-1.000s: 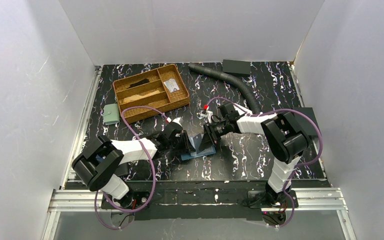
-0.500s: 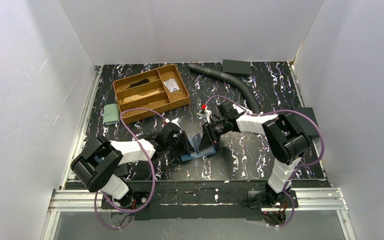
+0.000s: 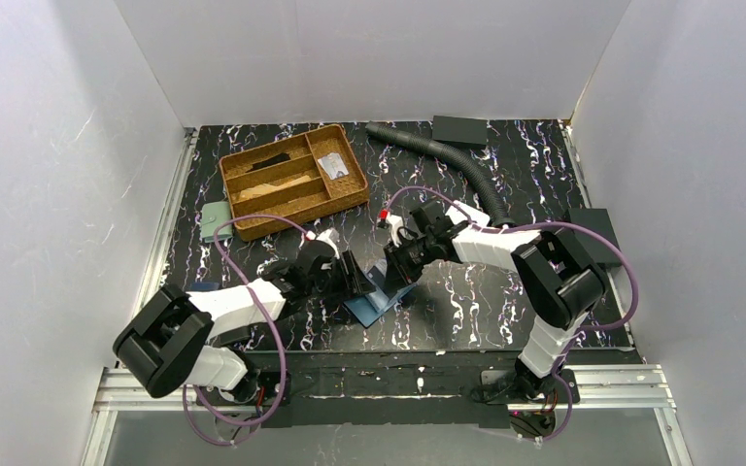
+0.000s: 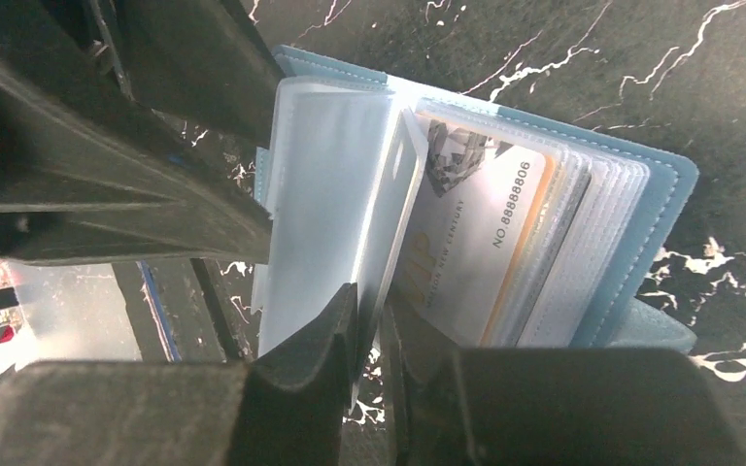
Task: Take the credit cards out of the card holder
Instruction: Remove the credit card from the card holder.
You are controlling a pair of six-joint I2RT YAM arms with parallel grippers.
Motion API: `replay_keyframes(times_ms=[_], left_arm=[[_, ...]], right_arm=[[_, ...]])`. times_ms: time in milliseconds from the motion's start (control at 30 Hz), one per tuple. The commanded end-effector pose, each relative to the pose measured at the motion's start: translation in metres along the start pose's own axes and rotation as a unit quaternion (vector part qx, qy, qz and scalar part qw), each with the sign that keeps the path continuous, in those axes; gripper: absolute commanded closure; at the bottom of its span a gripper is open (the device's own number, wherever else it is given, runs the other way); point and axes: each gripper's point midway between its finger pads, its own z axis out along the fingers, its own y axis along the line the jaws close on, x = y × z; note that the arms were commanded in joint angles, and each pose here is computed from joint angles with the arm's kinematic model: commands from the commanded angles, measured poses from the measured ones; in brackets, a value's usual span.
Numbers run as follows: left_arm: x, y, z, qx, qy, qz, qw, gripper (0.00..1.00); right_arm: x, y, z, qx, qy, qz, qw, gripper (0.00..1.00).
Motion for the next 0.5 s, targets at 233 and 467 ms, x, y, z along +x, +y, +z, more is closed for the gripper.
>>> replay_keyframes(times_ms=[233, 467], left_arm=[[-0.006, -0.012, -0.018, 0.031, -0.017, -0.012, 0.999, 0.35], [-0.006, -0.013, -0.020, 0.035, -0.022, -0.026, 0.999, 0.27]], right_arm=[[-0.023, 0.001, -0.007, 0.034, -0.033, -0.049, 0.998, 0.74], [-0.019, 0.002, -0.001, 0.045, -0.022, -0.079, 0.996, 0.74]])
